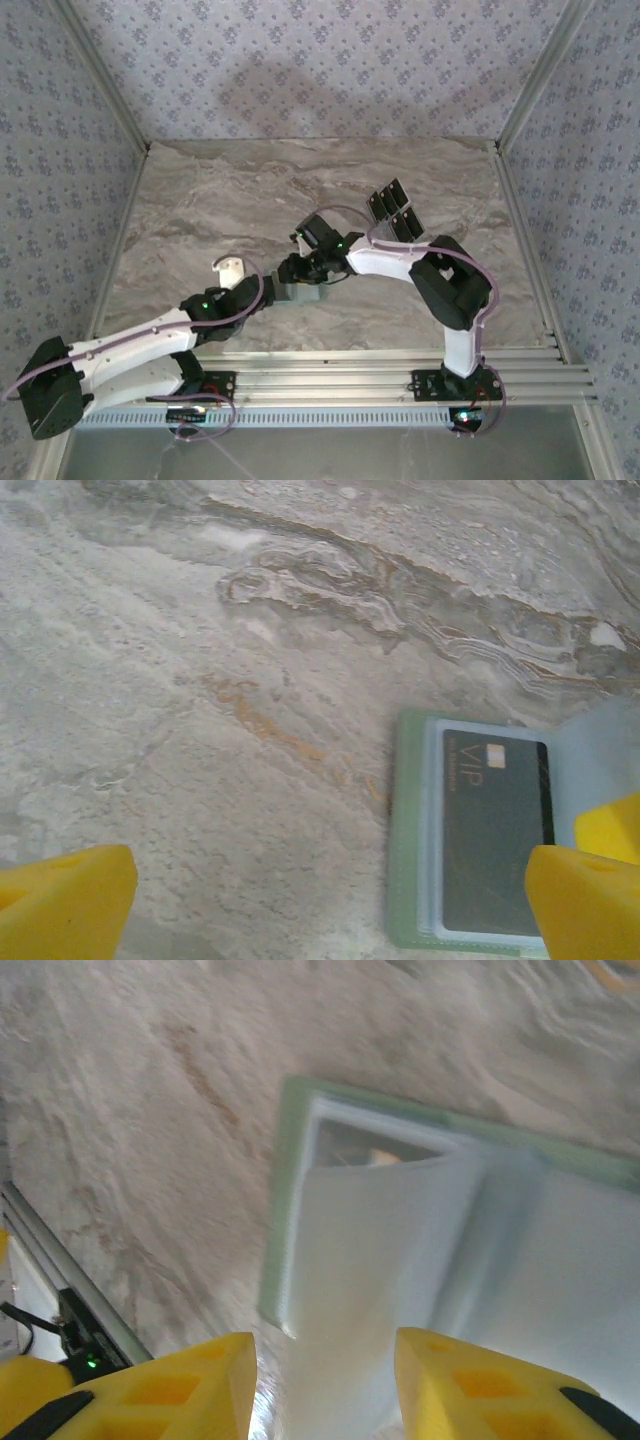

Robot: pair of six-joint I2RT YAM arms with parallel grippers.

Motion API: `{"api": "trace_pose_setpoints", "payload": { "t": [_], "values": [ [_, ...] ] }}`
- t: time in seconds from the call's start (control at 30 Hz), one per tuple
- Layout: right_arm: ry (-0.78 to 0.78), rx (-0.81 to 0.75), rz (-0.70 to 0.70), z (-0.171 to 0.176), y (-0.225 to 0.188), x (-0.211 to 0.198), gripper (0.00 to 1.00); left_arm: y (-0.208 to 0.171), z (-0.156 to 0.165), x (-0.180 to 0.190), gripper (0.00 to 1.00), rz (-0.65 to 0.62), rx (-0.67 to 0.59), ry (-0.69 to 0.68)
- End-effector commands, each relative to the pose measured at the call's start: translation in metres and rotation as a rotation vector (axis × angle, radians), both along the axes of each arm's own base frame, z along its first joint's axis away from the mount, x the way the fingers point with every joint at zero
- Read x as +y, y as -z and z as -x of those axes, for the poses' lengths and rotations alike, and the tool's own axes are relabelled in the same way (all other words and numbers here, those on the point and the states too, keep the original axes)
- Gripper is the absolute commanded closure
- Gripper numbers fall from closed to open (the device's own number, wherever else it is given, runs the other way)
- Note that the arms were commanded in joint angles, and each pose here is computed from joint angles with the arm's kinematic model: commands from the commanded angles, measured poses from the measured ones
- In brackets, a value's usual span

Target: Put the credit cards into the card holder

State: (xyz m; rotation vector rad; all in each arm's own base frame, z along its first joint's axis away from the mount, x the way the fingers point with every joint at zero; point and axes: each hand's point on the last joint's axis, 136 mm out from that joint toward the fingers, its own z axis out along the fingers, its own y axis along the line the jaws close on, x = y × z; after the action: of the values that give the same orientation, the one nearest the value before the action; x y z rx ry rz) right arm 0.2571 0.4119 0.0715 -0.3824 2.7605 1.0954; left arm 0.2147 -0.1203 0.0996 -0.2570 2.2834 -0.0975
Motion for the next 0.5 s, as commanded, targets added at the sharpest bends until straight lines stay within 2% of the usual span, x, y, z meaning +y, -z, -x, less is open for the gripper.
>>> {"api": "trace_pose_setpoints", "payload": {
  "t": [0.0, 0.27, 0.37, 0.47],
  "values": [
    [-0.007, 0.026, 0.068, 0.001, 0.019, 0.007, 0.57, -0.001, 0.001, 0.011, 0.0, -0.009, -0.009, -0.033],
    [-0.028, 0.041, 0.107, 0.004, 0.032, 0.014, 0.56, 0.0, 0.004, 0.014, 0.0, 0.021, -0.02, -0.034],
    [-0.059, 0.007, 0.076, 0.0, 0.012, 0.017, 0.57, 0.001, 0.004, 0.014, 0.0, 0.027, -0.019, -0.032],
    [-0.084, -0.054, 0.003, -0.01, -0.029, 0.018, 0.56, 0.003, 0.003, 0.012, 0.0, 0.03, -0.015, -0.026]
  ]
}}
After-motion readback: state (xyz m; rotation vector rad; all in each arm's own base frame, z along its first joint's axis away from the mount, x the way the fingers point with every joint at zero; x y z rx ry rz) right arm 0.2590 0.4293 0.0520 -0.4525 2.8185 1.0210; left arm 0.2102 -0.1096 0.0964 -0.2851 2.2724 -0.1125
